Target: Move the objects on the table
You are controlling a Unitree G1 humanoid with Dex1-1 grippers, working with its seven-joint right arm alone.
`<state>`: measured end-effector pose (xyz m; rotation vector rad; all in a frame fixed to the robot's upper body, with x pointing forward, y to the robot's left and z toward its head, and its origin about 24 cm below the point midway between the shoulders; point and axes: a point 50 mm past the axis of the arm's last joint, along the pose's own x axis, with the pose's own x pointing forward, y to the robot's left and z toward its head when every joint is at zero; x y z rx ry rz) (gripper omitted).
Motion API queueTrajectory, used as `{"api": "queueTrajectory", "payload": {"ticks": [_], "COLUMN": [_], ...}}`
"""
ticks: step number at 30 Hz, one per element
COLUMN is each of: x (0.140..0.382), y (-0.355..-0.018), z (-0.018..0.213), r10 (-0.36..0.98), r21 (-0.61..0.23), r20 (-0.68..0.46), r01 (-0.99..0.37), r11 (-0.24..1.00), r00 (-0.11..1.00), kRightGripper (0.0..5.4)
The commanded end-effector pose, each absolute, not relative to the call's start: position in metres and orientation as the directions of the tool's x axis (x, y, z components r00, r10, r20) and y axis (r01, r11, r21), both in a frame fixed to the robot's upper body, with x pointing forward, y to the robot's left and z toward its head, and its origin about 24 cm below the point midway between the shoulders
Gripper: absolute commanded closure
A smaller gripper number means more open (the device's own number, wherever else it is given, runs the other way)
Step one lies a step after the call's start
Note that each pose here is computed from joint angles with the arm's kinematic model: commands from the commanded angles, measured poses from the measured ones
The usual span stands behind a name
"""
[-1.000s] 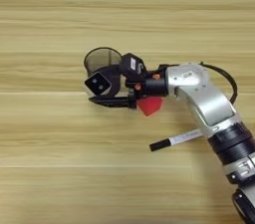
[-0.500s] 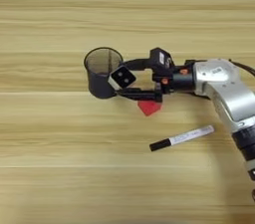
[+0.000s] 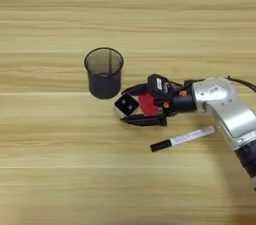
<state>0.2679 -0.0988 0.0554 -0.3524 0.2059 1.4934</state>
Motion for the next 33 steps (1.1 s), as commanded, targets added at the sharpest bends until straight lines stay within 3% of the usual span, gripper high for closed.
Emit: {"api": "queueTrajectory", "payload": {"ticks": [1, 18, 33], "x": [0.28, 0.273, 0.272], "y": [-0.094, -0.082, -0.08], "z": [0.072, 0.047, 0.027], "r10": [0.936, 0.906, 0.882], "r21": [-0.217, -0.194, -0.159], "r20": [-0.33, -0.42, -0.47], "r01": [-0.975, -0.981, -0.986], "r11": [0.055, -0.032, -0.039], "r00": [0.127, 0.053, 0.041], "kRightGripper": [2.27, 2.27, 2.27]}}
